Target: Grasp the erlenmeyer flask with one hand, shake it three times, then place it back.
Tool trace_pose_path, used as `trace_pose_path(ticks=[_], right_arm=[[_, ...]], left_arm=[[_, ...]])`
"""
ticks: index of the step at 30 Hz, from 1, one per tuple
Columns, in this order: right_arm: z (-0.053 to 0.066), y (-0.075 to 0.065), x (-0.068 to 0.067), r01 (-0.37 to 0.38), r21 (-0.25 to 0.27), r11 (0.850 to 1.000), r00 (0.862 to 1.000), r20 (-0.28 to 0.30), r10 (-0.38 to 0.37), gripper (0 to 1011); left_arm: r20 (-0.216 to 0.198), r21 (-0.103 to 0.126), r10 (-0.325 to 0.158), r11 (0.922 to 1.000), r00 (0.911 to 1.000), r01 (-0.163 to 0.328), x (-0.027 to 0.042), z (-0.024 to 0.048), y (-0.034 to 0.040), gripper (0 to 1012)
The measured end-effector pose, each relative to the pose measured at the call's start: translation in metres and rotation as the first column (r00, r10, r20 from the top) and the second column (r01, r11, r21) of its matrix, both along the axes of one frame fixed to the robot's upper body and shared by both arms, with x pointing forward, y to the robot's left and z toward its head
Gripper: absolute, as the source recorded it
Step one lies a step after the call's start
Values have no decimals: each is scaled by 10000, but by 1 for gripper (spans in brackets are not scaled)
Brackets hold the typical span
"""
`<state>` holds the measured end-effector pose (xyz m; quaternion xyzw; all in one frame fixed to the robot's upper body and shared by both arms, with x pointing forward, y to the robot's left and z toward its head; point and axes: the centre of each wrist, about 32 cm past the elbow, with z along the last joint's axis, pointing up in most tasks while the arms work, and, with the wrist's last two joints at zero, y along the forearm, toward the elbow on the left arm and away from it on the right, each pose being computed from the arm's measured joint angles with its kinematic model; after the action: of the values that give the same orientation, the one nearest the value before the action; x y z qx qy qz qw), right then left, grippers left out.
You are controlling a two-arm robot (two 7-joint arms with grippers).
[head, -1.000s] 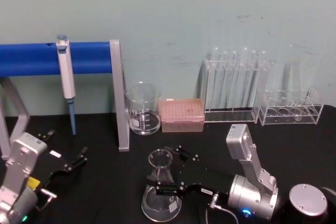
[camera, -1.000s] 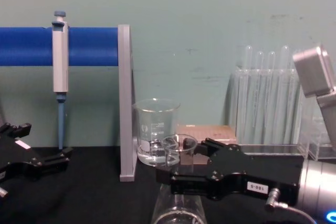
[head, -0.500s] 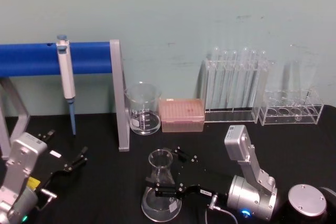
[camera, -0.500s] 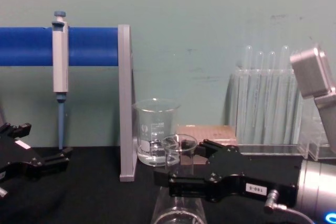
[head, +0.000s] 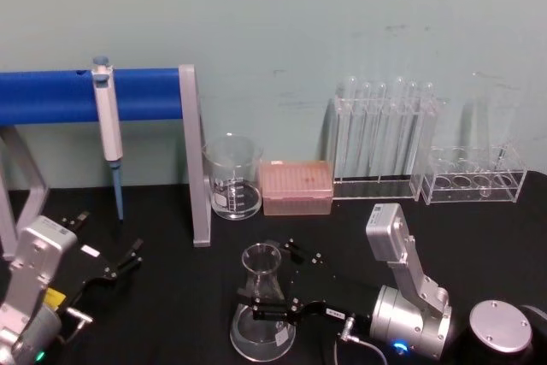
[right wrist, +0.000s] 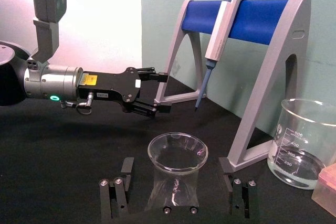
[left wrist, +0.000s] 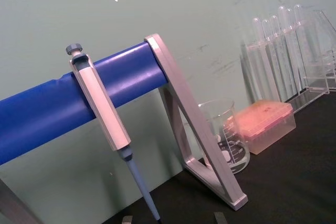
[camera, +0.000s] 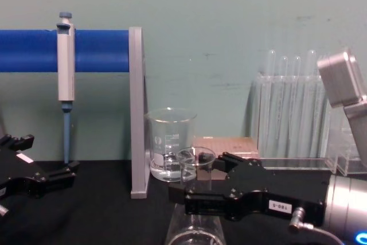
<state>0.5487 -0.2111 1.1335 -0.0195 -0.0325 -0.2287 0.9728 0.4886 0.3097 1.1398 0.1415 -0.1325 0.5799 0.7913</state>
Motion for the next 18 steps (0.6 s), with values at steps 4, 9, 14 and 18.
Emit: trace_pose_path(ticks=[4,9,14,18], right_arm=[[0,-1,0,4,3,10000,10000,-3,-4,1000],[0,-2,0,8,10,10000,10000,-4,-8,1000],[0,-2,0,10,14,10000,10000,-5,-10,991],[0,-2,0,10,15,10000,10000,-5,-10,886]], left_arm=[[0,0,0,10000,10000,0,0,0,0,1001],[0,-1,-1,10000,10000,1,0,0,0,1001],[0,-1,0,10000,10000,0,0,0,0,1001],[0,0,0,10000,10000,0,0,0,0,1001]])
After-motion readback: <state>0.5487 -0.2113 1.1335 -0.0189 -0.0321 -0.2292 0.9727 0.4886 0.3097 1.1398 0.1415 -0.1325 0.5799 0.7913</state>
